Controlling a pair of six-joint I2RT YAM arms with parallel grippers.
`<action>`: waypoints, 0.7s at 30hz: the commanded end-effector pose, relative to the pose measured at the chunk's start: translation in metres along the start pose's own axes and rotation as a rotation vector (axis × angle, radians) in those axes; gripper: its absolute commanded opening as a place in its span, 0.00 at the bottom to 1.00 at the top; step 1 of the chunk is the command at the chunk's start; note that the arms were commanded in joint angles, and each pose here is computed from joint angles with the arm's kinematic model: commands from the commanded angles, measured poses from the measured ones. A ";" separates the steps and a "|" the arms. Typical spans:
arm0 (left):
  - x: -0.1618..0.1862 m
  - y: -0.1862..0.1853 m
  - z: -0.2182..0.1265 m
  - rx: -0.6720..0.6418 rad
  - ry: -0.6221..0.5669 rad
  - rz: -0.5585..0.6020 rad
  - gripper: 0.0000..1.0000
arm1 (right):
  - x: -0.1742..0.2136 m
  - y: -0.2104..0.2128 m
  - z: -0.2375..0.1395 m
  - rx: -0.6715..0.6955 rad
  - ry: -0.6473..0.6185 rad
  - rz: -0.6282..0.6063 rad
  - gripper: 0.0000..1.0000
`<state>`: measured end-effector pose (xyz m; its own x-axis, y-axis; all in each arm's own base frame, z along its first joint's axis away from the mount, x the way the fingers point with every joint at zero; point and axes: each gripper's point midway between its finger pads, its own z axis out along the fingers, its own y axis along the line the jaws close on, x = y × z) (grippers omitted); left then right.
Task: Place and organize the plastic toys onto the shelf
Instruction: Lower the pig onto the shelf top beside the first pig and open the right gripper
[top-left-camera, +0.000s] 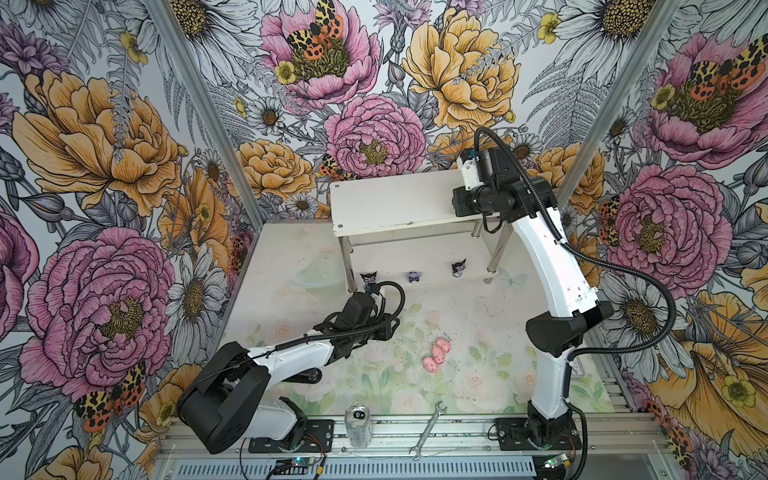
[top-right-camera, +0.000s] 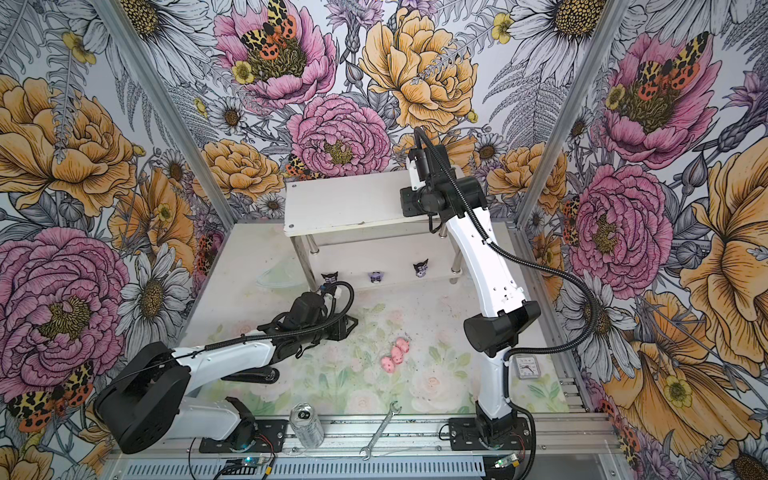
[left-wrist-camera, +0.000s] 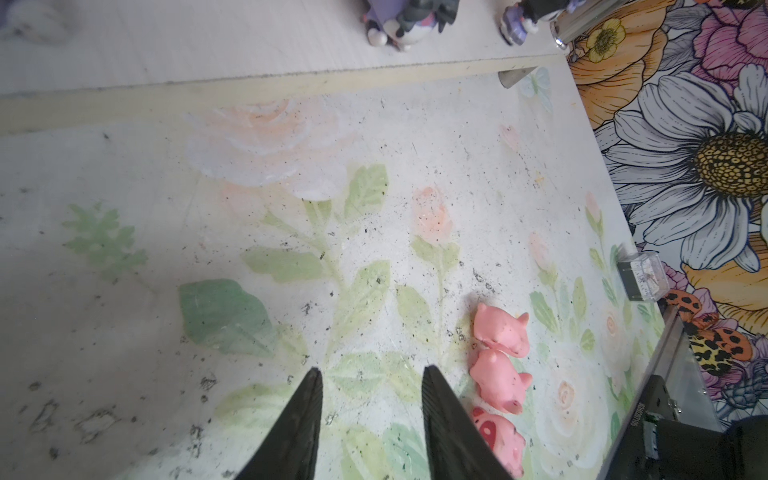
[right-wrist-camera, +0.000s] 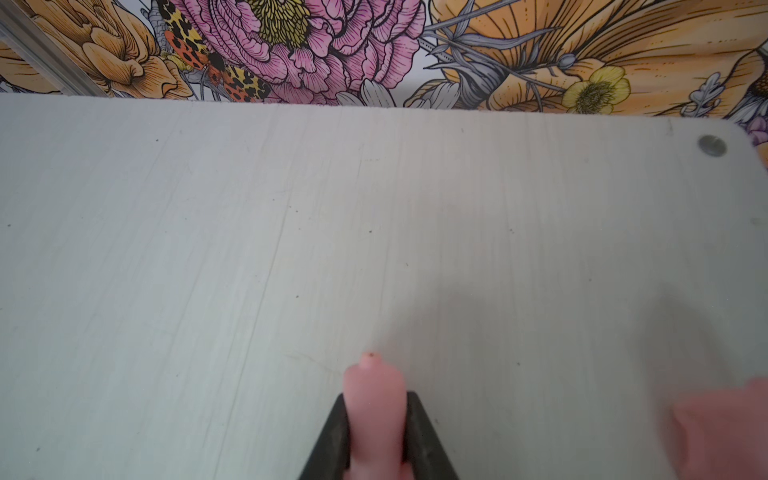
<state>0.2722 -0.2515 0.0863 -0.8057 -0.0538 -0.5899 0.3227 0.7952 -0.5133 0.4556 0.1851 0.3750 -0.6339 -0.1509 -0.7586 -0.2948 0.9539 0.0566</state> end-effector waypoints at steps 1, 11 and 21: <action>-0.003 0.004 0.001 -0.008 -0.009 0.002 0.42 | -0.001 0.003 0.007 -0.008 0.002 0.023 0.23; -0.003 0.003 0.001 -0.005 -0.011 -0.004 0.42 | -0.002 -0.005 0.005 0.037 -0.004 0.043 0.28; -0.003 0.003 -0.003 0.000 -0.020 -0.008 0.42 | -0.002 -0.003 0.006 0.053 -0.009 0.054 0.36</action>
<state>0.2731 -0.2504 0.0859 -0.8062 -0.0570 -0.5888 0.3186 0.7968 -0.5135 0.4576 0.1828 0.3747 -0.6428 -0.1057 -0.7587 -0.2419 0.9678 0.0701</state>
